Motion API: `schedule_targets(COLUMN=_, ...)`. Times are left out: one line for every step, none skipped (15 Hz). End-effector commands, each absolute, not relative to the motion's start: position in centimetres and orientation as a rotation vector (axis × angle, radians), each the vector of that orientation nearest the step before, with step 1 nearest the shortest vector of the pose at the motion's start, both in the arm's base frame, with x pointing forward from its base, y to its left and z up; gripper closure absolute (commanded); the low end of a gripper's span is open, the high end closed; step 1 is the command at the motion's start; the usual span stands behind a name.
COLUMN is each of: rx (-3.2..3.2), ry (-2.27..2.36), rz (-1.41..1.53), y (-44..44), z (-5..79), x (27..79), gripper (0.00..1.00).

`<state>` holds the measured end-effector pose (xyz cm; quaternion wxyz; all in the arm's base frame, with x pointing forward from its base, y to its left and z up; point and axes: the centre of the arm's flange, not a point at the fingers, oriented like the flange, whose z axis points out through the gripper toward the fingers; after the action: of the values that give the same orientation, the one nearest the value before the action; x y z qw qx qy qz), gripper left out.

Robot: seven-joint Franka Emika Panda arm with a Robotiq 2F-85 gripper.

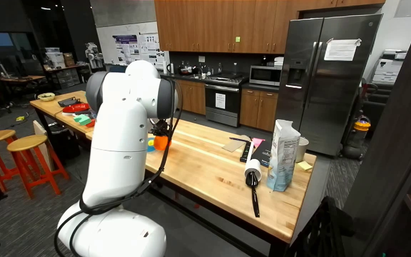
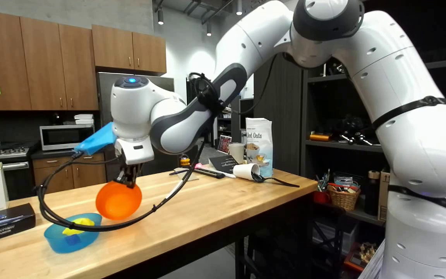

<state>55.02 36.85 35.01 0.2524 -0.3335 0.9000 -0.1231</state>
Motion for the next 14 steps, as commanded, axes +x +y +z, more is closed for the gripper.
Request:
schedule_targets(rx=-0.843, ry=2.585, rz=-0.116, y=33.2, z=33.5, x=55.2, gripper=0.99)
schedule_targets(rx=-0.814, ry=2.626, rz=-0.064, y=32.6, z=32.8, x=55.1, gripper=0.99)
schedule_targets(rx=-0.772, ry=2.663, rz=-0.016, y=31.9, z=32.3, x=55.0, gripper=0.99)
schedule_targets(rx=-0.726, ry=2.696, rz=0.029, y=31.5, z=32.3, x=55.0, gripper=0.99)
schedule_targets(rx=-0.679, ry=2.729, rz=0.075, y=30.9, z=32.3, x=55.1, gripper=0.99)
schedule_targets(rx=-0.624, ry=2.764, rz=0.113, y=30.4, z=32.2, x=55.0, gripper=0.99)
schedule_targets(rx=-0.564, ry=2.803, rz=0.148, y=29.9, z=32.1, x=54.9, gripper=0.99)
schedule_targets(rx=-0.508, ry=2.839, rz=0.187, y=29.4, z=32.1, x=55.0, gripper=0.99)
schedule_targets(rx=-0.459, ry=2.869, rz=0.206, y=28.9, z=32.0, x=54.9, gripper=0.99)
schedule_targets(rx=-0.418, ry=2.893, rz=0.230, y=28.3, z=32.0, x=54.9, gripper=0.99)
schedule_targets(rx=-0.381, ry=2.909, rz=0.244, y=27.8, z=32.0, x=54.9, gripper=0.99)
schedule_targets(rx=-0.348, ry=2.916, rz=0.255, y=27.2, z=32.3, x=55.2, gripper=0.99)
schedule_targets(rx=-0.328, ry=2.911, rz=0.268, y=26.7, z=32.4, x=55.3, gripper=0.99)
schedule_targets(rx=-0.313, ry=2.901, rz=0.283, y=26.4, z=32.5, x=55.4, gripper=0.99)
